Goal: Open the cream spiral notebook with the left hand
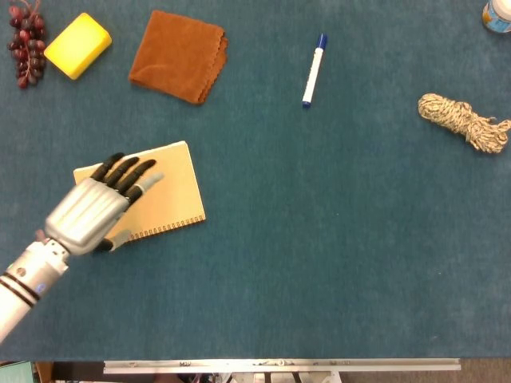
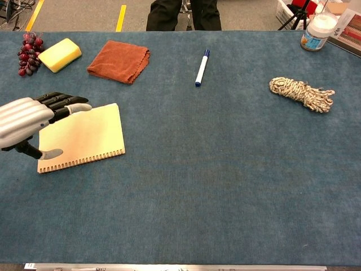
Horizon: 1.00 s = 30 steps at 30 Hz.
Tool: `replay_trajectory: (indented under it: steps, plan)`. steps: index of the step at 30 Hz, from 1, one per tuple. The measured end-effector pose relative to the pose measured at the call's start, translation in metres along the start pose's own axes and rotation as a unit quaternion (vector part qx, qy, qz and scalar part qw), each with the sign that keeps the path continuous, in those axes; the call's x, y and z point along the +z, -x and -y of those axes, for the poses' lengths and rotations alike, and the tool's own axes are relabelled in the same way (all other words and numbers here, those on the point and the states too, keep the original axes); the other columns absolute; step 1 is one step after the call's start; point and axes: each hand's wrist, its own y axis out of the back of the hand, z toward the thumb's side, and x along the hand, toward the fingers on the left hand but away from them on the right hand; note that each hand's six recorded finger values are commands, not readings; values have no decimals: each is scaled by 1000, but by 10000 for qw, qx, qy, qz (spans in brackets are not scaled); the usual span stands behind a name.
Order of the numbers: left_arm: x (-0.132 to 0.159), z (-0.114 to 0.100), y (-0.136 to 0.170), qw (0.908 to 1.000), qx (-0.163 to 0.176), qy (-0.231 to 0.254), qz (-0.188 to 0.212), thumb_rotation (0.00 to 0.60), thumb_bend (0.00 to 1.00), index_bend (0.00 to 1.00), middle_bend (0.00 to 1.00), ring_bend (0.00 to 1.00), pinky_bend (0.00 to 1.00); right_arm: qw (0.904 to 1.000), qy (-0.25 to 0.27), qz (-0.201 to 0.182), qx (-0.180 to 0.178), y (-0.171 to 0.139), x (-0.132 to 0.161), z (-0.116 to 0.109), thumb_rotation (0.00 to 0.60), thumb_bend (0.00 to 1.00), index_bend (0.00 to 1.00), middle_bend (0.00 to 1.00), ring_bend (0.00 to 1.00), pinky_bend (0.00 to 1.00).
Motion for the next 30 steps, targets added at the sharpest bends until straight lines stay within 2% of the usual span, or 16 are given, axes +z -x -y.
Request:
replay_trajectory:
  steps: [6, 22, 30]
  plan:
    - [12, 14, -21, 9996, -223, -100, 143, 600, 235, 0, 0, 0, 13, 10000, 19, 35, 32, -1, -3, 2, 600, 380, 539, 457, 407, 470]
    - [54, 25, -63, 9984, -219, 82, 510, 600, 224, 0, 0, 0, 0, 9998, 97, 152, 29, -6, -13, 5, 600, 379, 539, 457, 407, 470]
    - [63, 29, -80, 9980, -245, -59, 575, 600, 223, 0, 0, 0, 0, 9997, 135, 207, -17, -7, -17, 4, 600, 379, 539, 455, 407, 470]
